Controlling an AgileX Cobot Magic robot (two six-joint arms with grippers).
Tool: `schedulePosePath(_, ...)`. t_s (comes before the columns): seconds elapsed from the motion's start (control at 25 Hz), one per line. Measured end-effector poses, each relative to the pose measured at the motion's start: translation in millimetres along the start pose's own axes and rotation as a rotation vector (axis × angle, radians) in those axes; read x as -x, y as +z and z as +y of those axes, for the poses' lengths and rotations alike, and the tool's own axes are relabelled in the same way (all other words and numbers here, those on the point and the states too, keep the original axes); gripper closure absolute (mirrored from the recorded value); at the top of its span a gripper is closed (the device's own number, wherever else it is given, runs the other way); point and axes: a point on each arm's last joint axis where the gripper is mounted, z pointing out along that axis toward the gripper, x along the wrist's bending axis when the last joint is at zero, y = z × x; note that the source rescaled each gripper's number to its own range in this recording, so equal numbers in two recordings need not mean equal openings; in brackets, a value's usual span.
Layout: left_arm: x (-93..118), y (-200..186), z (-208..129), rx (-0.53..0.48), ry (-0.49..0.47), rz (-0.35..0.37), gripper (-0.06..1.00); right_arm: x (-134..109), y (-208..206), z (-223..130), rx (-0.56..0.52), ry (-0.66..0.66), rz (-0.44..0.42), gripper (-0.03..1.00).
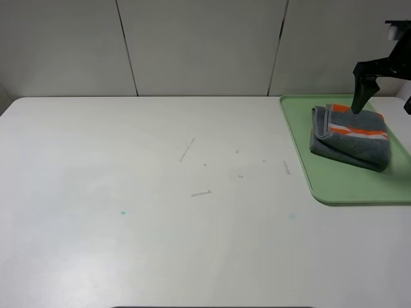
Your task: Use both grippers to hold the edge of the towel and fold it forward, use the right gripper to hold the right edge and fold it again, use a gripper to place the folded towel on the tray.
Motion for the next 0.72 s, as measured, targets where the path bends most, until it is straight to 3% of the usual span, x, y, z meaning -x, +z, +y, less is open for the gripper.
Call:
schedulePosePath(0.24,0.0,0.0,0.0,0.000,0.000,0.000,-0.04,-14.3,-24.7,-35.2,0.024,-0.016,0.029,-0.03)
schedulePosePath(0.72,0.0,0.0,0.0,0.000,0.000,0.000,-0.04,-22.2,-64.9,-141.3,0.109,-0.012,0.043,-0.03)
